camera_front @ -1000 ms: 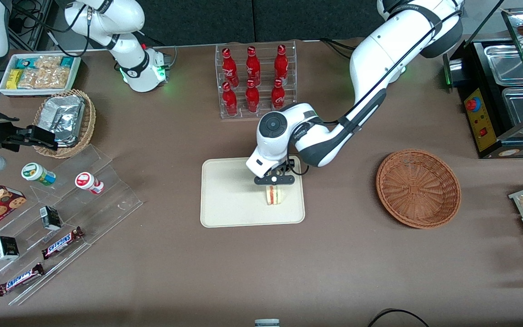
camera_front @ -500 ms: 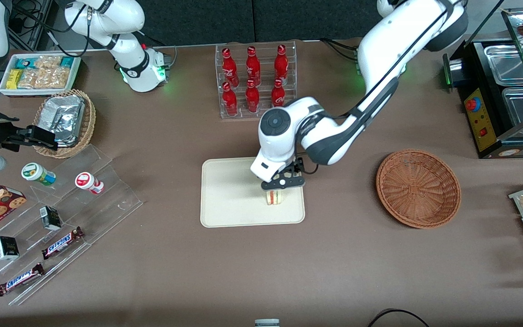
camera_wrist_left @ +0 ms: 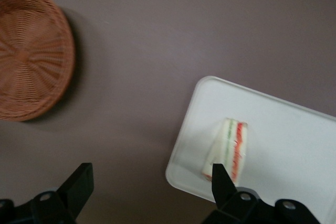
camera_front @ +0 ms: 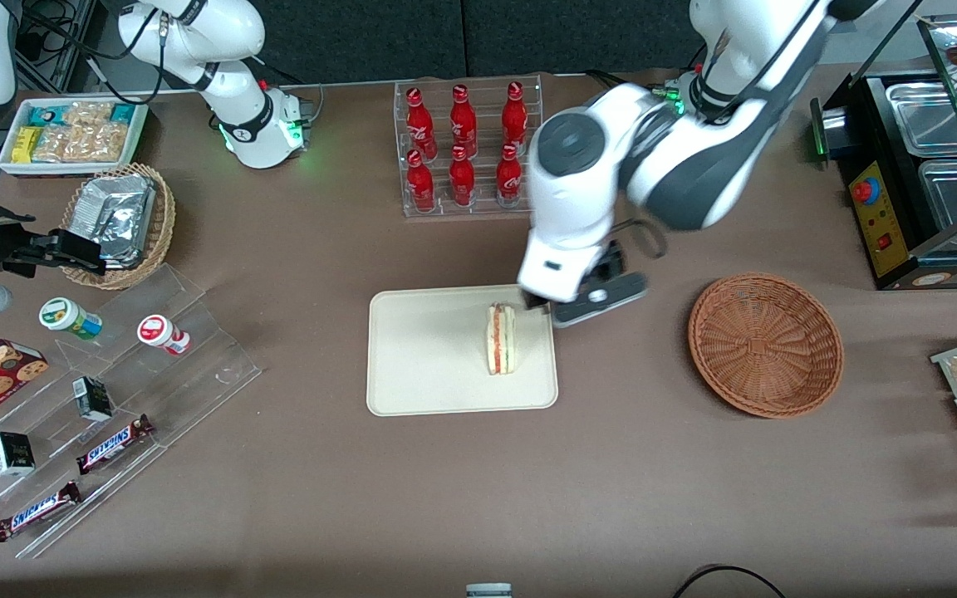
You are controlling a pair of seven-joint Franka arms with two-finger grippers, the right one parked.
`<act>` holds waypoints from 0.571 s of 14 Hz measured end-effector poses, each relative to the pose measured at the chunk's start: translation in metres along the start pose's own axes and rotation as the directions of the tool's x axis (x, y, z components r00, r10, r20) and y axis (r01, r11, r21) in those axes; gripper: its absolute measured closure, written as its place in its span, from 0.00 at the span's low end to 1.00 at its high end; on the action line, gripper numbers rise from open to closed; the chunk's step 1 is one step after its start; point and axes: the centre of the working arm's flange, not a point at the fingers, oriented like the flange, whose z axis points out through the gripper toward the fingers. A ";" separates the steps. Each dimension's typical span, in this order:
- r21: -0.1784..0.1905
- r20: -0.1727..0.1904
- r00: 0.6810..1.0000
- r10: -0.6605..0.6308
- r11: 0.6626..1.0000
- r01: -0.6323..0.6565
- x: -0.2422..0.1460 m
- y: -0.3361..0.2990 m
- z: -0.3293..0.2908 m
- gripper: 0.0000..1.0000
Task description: Place sandwich from basket to tray
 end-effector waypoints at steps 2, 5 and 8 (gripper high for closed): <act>0.035 0.002 1.000 -0.027 0.999 0.027 0.015 -0.029 -0.019 0.00; 0.042 0.049 0.999 0.011 0.999 -0.013 0.033 -0.060 -0.032 0.00; 0.040 0.094 0.993 0.065 0.997 -0.069 0.064 -0.109 -0.049 0.00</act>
